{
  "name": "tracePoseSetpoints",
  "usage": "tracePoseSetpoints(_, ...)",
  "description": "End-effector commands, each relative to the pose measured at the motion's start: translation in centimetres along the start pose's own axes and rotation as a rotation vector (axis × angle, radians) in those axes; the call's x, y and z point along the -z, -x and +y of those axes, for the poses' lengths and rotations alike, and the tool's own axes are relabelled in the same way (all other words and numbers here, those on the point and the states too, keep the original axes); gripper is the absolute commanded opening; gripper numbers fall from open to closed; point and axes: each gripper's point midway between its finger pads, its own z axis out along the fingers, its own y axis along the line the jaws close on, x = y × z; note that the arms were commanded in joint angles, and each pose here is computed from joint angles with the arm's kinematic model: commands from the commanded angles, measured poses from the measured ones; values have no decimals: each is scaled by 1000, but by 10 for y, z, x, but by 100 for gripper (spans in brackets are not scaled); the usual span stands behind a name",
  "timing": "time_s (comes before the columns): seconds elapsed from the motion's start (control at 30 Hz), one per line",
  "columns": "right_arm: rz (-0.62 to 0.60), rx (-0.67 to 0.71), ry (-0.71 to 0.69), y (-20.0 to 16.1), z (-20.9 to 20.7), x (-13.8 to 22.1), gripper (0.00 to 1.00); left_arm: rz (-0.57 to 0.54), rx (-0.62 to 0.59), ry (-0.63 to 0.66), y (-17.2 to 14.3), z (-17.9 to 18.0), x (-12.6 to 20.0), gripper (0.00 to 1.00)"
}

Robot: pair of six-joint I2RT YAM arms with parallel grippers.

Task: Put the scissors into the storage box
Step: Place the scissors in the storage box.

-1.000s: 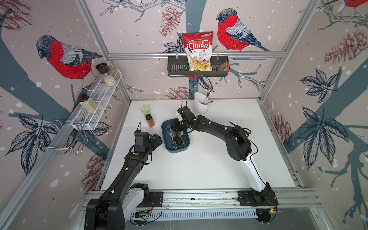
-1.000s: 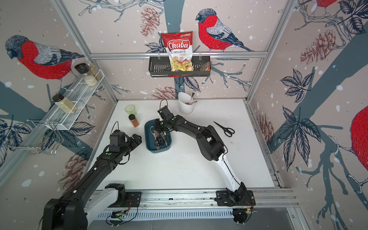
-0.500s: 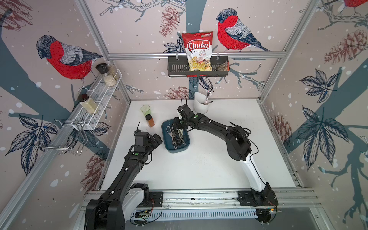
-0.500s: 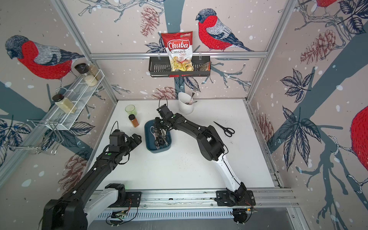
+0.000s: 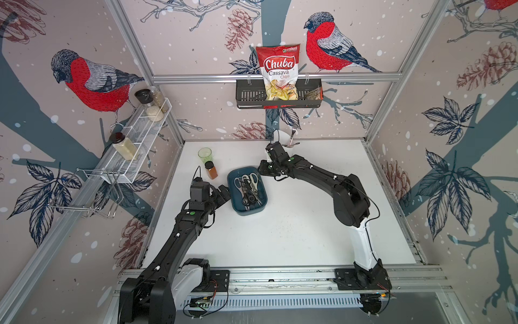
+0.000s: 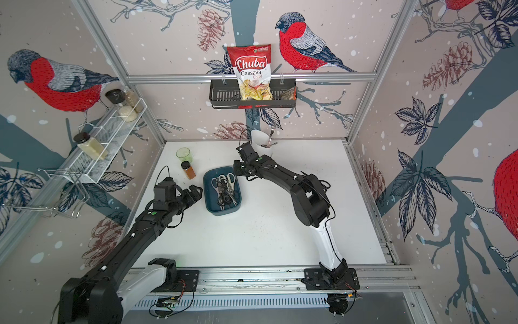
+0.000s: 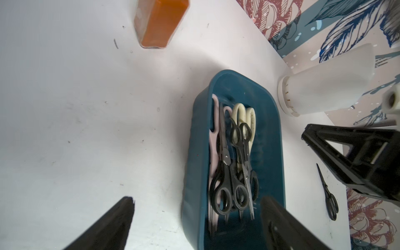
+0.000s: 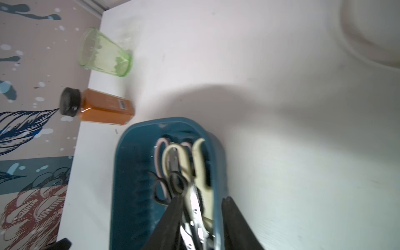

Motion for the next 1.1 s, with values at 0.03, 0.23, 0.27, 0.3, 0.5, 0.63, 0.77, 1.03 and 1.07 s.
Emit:
tracePoseSetpoints(0.03,-84,-70,19,16,-33,28,38,1,-92,-28,2,-24,-3,95)
tracePoseSetpoints(0.23,-119,-185,-67,8,-117,67,39,41,-179,-46,-3,-54,-14,95)
tracePoseSetpoints(0.27,-123,-200,-92,5,-132,74,39,51,-200,-62,-5,-62,-16,95)
tracePoseSetpoints(0.3,-131,-214,-117,4,-145,80,39,60,-220,-71,-7,-69,-18,95)
tracePoseSetpoints(0.5,-140,-338,-281,-28,-239,124,39,124,-381,-63,-29,-107,-35,95)
tracePoseSetpoints(0.63,-162,-398,-387,-42,-287,156,39,169,-432,-70,-46,-124,-49,95)
tracePoseSetpoints(0.77,-166,-441,-490,-51,-327,181,39,206,-466,-82,-62,-137,-59,95)
tracePoseSetpoints(1.03,-184,-431,-612,-53,-367,201,48,284,-516,-73,-91,-146,-75,95)
tracePoseSetpoints(1.07,-181,-422,-611,-53,-369,199,51,290,-519,-73,-93,-147,-76,95)
